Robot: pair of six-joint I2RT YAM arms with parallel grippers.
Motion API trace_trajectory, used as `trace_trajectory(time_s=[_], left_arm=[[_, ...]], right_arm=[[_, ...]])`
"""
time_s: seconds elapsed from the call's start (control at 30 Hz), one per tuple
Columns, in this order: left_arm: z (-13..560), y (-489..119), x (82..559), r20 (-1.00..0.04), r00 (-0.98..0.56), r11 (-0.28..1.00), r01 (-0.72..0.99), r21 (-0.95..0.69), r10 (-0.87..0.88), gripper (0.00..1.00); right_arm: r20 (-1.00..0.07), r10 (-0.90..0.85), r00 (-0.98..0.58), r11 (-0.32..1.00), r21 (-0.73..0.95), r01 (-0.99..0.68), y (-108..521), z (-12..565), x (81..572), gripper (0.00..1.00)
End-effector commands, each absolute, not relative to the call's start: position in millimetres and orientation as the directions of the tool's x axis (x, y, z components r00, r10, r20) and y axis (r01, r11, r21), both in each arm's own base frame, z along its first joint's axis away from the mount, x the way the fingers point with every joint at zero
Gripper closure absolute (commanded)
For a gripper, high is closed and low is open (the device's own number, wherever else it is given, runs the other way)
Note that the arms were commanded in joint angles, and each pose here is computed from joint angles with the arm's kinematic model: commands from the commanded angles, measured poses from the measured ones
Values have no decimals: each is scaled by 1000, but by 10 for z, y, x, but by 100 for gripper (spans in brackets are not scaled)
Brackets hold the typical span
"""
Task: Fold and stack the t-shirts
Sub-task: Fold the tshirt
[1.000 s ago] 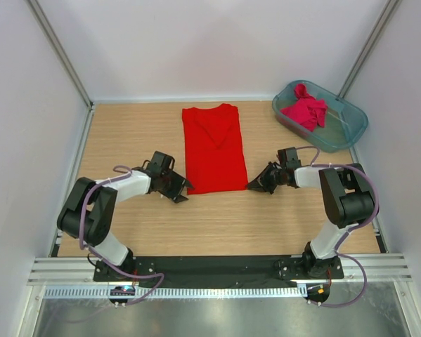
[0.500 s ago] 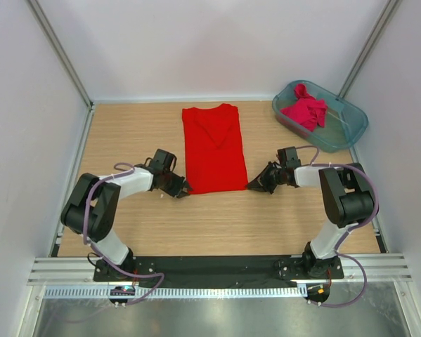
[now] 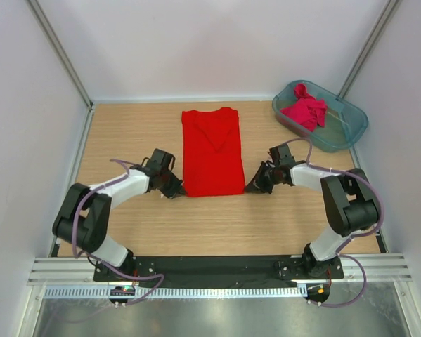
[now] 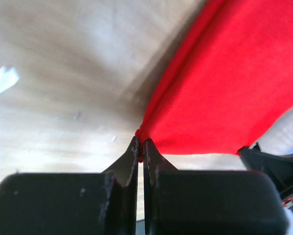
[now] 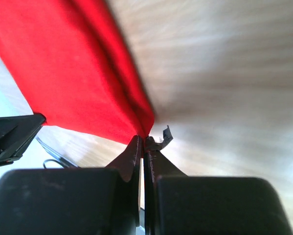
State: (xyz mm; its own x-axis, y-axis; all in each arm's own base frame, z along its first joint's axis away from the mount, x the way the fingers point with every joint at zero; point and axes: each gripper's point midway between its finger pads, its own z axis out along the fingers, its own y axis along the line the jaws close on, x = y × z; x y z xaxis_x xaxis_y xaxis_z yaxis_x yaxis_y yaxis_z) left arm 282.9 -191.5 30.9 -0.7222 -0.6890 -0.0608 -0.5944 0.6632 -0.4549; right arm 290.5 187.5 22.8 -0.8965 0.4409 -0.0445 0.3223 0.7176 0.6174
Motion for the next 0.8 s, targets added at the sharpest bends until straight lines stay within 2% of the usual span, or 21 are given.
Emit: trace_trajectory(time_s=[0.0,0.2,0.23,0.4,0.47,0.5,0.6,0.77], left_arm=[[357,-1759,2527,-102,-759,719,-553,-421,-644,100],[369,-1807,2132,-70,-768,709,-547,-445,-636,100],[421,-1796,2051,-72,-773,711,-539,-452,-631,100],[444,-1733,1645,-50,-776,707,-544,-452,-629,100],[537,-1728,1472,-38,-770,689,-546,-477,-637,100],[488,-1688,1369,-28,-767,687,-558,-465,-641,100],[480,-1614,1048,18,-758,668,-586,-458,-652,100],[520,-1546,750,76,-731,616,-622,-483,-678,100]], right_arm=[[-124,395,-911,764,594,251,1846,351,2821,99],[-119,353,-928,766,606,214,1923,410,2443,99],[-96,347,-933,772,594,226,1893,351,2304,99],[-121,302,-945,775,609,170,1869,510,1902,99],[-89,294,-952,785,590,188,1792,464,1675,99],[-111,285,-952,777,609,161,1797,546,1613,99],[-63,281,-958,782,593,191,1689,488,1275,99],[-28,300,-953,756,617,220,1665,490,1009,99]])
